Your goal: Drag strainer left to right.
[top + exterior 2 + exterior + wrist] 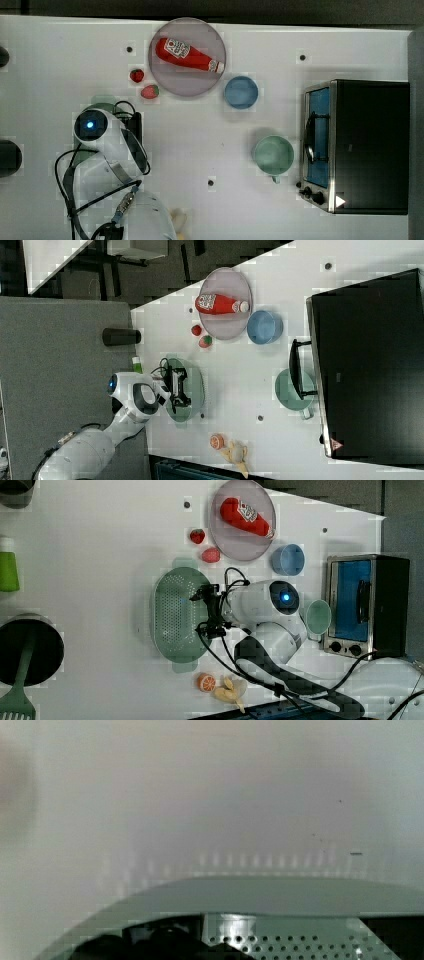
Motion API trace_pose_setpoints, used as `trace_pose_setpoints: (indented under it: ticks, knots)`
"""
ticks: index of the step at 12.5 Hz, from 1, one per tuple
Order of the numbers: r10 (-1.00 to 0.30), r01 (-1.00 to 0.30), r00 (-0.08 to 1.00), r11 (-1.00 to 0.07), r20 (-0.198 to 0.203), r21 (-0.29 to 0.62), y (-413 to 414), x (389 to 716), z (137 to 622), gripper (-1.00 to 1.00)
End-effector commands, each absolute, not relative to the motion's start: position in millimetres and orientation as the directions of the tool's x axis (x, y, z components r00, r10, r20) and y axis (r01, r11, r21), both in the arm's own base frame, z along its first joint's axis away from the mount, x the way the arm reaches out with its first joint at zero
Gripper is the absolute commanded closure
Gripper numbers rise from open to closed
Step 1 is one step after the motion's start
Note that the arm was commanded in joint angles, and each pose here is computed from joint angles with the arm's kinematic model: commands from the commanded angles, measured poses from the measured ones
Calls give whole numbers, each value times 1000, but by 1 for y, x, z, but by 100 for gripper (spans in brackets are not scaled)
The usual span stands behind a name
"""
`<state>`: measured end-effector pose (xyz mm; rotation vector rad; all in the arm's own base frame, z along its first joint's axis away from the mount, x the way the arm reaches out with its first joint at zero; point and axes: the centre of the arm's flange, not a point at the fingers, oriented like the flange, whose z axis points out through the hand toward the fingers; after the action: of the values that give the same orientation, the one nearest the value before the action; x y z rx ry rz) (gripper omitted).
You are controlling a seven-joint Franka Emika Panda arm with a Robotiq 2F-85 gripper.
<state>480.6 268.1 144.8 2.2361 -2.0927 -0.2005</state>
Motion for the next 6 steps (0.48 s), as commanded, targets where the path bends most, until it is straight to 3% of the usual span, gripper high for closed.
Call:
trace_pose_setpoints:
  ticks: [1,6]
  knots:
    - [-1000,-995,-5,3,-15,104,228,493,166,-100]
    - [-999,-994,-34,36,28,100,159,492,166,-100]
